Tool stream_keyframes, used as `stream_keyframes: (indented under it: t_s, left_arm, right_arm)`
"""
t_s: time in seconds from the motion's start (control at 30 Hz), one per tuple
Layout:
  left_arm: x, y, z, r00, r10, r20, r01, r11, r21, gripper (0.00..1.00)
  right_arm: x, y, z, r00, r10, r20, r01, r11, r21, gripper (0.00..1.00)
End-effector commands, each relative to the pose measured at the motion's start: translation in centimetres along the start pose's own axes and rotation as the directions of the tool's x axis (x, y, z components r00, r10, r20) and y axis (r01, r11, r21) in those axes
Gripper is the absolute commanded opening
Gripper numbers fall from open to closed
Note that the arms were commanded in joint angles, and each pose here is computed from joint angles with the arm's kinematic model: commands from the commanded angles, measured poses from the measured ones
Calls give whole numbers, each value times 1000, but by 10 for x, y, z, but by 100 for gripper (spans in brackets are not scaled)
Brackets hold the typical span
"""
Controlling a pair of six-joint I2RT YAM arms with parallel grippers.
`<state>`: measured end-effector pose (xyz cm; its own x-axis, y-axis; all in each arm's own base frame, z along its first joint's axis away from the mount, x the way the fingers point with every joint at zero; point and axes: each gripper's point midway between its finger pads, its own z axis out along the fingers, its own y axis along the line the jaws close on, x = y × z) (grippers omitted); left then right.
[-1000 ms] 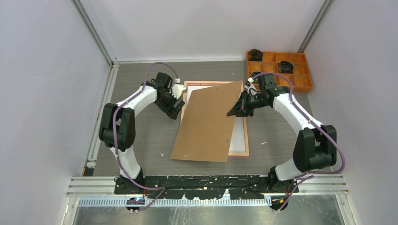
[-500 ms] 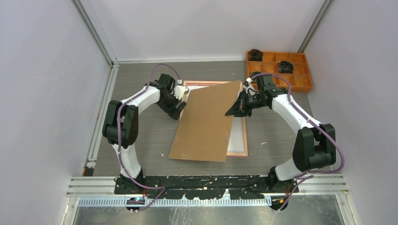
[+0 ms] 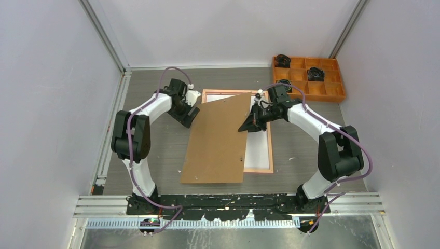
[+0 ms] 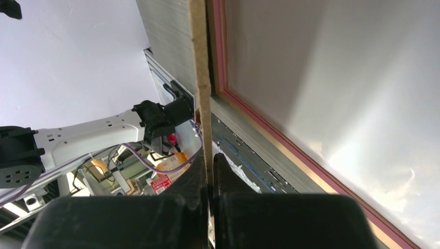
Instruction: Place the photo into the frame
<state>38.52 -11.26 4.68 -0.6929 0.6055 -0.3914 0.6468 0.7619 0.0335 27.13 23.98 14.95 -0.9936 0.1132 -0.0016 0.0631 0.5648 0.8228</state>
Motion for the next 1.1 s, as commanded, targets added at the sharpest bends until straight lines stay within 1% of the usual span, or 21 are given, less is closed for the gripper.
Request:
stream_keyframes:
  t_s: [0.0,0.1,0.2,0.27,0.33,0.43,0.57,0.67,0.77,1.07]
  left_arm:
    - [-18,33,-28,994,-44,102,51,996,-69,77]
    - [-11,35,-30,994,-46,102,53,996,-65,77]
    - [-8,27,-26,993,-60,102,63,998,-28,78]
    - [-11,20,-25,991,-80,111,79,997,11,78]
    - [-15,14,-25,989,-96,115,91,995,45,78]
    - [-24,5,-24,986,-116,118,106,990,92,79]
    - [-39,-12,-19,980,-150,130,128,979,160,79]
    - [-49,-23,-14,978,-160,132,133,972,195,78]
    - [-57,-36,-9,976,-173,135,139,962,233,77]
    - [-56,-48,15,976,-191,103,163,959,233,69]
  right_arm:
    - [-6,18,4,999,38,4,-38,998,-42,1]
    - [-11,50,-11,998,0,57,9,988,-153,1]
    - [-13,90,-38,989,-39,139,76,960,-269,1]
    - [-6,112,-65,974,-79,213,143,942,-304,1]
    - [0,120,-86,960,-93,266,176,935,-308,1]
    - [11,114,-106,940,-100,326,191,947,-259,1]
    - [31,106,-116,937,-93,335,179,955,-238,1]
    - [49,95,-117,943,-85,322,160,964,-212,1]
    - [66,73,-116,949,-98,298,143,981,-130,1]
    - [94,46,-118,956,-99,275,117,992,-47,1]
